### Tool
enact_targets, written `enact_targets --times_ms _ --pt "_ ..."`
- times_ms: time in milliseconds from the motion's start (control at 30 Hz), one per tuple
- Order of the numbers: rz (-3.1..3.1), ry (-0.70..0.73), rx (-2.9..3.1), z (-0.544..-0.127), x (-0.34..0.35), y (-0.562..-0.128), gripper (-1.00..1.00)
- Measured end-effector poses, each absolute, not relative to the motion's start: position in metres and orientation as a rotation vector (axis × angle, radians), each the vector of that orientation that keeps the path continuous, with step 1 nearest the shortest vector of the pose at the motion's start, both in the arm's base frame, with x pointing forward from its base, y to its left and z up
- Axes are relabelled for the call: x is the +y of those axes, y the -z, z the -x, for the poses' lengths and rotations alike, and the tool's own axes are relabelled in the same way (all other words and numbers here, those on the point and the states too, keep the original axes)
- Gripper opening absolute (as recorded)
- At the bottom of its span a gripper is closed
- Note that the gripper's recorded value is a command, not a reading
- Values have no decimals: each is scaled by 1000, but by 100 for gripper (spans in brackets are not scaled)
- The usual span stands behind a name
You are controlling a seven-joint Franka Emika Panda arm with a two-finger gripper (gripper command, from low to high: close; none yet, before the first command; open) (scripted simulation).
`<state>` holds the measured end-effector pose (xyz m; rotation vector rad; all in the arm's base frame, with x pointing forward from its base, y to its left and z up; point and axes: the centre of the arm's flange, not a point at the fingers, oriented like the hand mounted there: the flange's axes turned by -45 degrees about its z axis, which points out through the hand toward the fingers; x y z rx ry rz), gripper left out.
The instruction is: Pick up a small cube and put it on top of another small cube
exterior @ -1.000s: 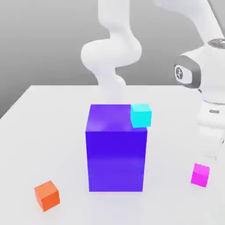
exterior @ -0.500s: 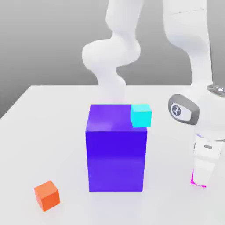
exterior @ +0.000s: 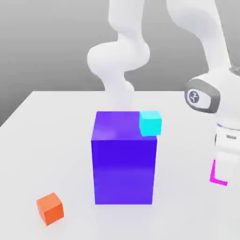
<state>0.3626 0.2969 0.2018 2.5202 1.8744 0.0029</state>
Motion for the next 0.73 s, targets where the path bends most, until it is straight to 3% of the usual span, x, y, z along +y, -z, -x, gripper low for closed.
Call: enact_targets --times_ms 500,600,633,733 --pt "-1866 1 2528 -475 335 -240 -100" --pt "-1824 2 2559 -481 338 -204 -100" --pt "-1822 3 2560 -481 337 -189 100" --pt "-1822 3 2560 -481 337 -189 100"
